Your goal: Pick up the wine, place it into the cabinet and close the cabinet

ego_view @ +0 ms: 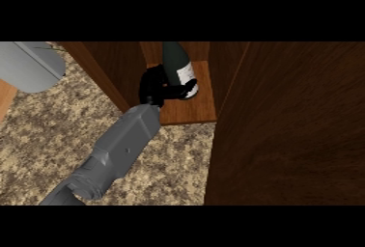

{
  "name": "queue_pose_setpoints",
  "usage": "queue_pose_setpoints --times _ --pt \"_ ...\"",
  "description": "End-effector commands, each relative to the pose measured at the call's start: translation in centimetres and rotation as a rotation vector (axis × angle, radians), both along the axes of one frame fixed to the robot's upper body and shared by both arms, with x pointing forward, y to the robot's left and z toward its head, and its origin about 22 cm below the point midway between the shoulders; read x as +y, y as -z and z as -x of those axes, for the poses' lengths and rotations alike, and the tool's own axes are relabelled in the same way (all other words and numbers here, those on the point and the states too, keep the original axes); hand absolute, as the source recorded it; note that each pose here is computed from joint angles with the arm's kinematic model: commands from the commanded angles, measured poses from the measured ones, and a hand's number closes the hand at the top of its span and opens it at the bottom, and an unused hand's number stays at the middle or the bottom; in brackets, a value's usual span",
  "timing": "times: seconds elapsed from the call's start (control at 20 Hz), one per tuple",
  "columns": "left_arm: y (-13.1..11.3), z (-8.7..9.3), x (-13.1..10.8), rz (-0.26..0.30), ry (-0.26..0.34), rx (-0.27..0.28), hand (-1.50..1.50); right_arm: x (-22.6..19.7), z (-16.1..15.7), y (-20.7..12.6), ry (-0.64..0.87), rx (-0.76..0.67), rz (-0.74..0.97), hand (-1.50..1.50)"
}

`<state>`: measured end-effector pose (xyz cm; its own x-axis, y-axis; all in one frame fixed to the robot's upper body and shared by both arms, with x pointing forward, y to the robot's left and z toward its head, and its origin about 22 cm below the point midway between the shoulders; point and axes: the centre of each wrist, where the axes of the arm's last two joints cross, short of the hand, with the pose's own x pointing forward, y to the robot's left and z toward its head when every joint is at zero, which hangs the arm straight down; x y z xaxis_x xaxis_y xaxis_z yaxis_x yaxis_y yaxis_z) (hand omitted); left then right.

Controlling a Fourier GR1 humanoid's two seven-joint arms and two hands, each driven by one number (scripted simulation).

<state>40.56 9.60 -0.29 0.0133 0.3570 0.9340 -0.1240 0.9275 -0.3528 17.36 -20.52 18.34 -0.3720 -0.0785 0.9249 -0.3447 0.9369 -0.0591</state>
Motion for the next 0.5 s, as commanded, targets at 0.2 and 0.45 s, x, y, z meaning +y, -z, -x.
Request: queue_pose_setpoints --times 0.2,0.45 --pt "0.1 0.2 -0.1 0.047 -0.036 -0.041 1.50 0.4 0.0 -0.2 -0.017 -0.014 -0.011 -1.50" --pt "-0.3 0.3 -0.8 0.043 -0.034 -0.046 1.50 1.5 -0.9 0.3 -0.061 -0.018 -0.004 -1.50"
